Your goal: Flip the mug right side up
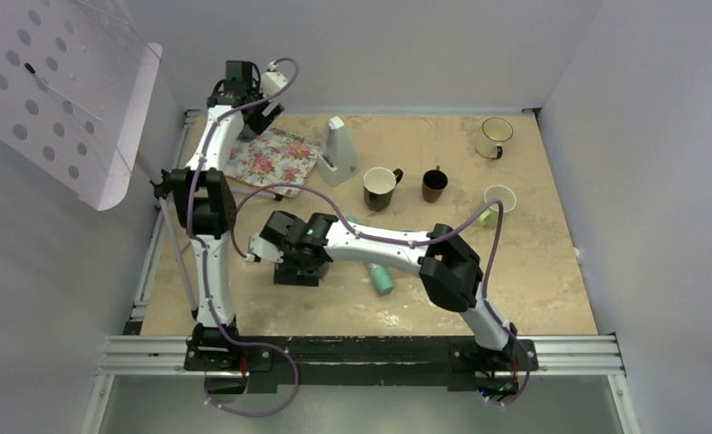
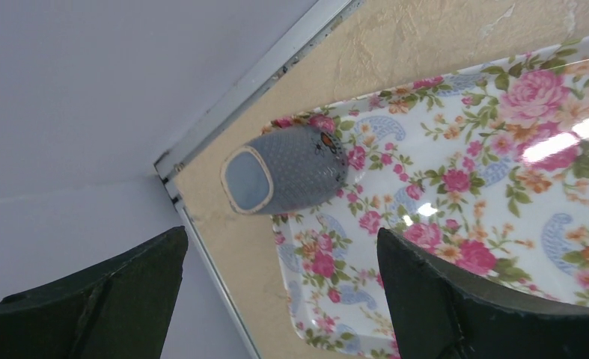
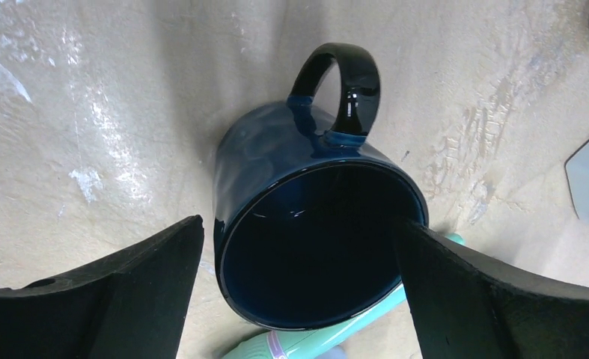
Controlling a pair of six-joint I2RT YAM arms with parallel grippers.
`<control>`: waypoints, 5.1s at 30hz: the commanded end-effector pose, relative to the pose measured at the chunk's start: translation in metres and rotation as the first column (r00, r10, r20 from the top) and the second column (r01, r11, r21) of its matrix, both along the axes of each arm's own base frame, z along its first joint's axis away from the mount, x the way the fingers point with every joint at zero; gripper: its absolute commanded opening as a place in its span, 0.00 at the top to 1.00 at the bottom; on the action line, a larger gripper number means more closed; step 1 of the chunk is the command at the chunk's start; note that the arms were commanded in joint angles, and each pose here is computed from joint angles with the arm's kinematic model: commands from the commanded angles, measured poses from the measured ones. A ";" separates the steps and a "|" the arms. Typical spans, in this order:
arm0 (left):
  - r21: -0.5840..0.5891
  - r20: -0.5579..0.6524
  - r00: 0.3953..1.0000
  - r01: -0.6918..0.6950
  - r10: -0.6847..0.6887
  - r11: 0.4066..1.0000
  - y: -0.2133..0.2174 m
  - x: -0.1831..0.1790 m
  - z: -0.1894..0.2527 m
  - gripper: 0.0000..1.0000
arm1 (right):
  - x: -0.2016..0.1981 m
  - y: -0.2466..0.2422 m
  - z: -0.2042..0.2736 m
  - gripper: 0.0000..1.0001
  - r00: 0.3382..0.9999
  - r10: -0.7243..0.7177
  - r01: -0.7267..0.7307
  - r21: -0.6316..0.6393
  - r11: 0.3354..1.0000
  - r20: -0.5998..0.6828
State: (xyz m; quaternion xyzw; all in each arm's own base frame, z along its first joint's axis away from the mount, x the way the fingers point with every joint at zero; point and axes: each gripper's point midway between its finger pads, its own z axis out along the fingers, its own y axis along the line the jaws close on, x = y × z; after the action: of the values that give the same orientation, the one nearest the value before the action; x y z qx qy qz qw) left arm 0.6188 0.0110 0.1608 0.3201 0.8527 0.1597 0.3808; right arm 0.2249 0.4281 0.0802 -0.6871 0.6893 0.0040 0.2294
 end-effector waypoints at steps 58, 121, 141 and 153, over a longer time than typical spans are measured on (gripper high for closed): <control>0.245 0.093 0.987 0.102 -0.128 0.964 0.035 0.059 -0.038 0.02 | 0.029 -0.006 0.141 0.01 0.929 -0.333 0.235 0.438 0.868 0.160; -0.496 -0.638 0.354 -0.868 0.684 -0.014 -0.007 -0.072 -0.058 0.28 | 0.029 -0.005 0.133 0.01 0.927 -0.349 0.251 0.461 0.851 0.140; -0.427 -0.616 0.317 -0.904 0.721 0.032 0.002 -0.077 -0.109 0.49 | 0.027 0.001 0.136 0.01 0.941 -0.313 0.225 0.449 0.865 0.131; -0.499 -0.664 0.410 -0.866 0.625 0.038 -0.019 -0.063 -0.089 1.00 | 0.030 -0.004 0.139 0.01 0.927 -0.348 0.253 0.452 0.855 0.138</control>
State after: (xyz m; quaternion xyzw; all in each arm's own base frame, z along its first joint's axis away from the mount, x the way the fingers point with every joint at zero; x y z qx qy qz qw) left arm 0.5418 0.0029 0.0492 -0.3916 0.8972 -0.0695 0.1918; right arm 0.2507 0.4205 0.1958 -0.5230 0.7409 0.0315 0.4202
